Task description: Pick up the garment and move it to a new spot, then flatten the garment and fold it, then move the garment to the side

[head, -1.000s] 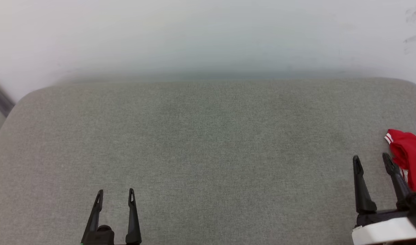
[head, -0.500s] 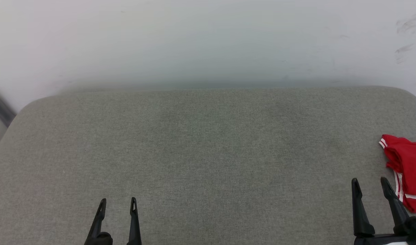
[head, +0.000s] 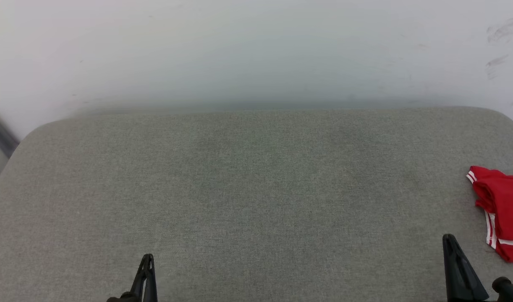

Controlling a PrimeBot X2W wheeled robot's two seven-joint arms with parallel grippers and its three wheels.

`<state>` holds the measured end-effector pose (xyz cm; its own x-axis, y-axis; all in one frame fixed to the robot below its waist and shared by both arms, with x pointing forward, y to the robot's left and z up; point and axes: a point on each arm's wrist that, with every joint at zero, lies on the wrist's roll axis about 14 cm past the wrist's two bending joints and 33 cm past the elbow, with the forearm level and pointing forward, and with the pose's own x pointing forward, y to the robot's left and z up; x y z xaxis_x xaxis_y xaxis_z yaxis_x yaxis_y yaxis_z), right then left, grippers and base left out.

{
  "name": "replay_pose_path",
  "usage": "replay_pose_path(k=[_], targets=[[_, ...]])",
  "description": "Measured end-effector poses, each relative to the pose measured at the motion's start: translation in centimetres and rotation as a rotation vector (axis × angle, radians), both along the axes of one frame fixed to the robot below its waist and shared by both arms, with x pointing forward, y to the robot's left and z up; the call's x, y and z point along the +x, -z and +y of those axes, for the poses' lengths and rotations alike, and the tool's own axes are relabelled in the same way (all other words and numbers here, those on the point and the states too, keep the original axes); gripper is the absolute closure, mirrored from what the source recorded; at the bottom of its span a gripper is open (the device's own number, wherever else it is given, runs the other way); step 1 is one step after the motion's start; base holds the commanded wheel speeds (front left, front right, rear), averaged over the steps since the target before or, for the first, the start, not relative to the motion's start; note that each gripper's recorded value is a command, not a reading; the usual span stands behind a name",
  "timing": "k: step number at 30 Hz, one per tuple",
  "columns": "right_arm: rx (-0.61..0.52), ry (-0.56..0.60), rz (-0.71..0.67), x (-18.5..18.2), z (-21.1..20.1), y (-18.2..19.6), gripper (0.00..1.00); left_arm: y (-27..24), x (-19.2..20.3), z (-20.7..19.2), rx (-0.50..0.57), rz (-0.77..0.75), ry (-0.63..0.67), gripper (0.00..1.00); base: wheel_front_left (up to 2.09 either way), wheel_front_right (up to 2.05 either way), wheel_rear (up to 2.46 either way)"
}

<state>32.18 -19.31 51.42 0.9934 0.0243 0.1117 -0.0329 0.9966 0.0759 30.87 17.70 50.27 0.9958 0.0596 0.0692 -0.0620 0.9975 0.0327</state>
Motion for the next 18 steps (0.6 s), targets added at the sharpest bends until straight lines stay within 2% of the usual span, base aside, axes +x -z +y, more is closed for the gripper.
replay_pose_path(k=[18], targets=[[0.345, 0.026, 0.055, 1.0, -0.6, 1.1, 1.00, 1.8, 1.2, 0.9, -0.368, 0.083, -0.020, 1.00, 0.00, 0.00, 0.00]])
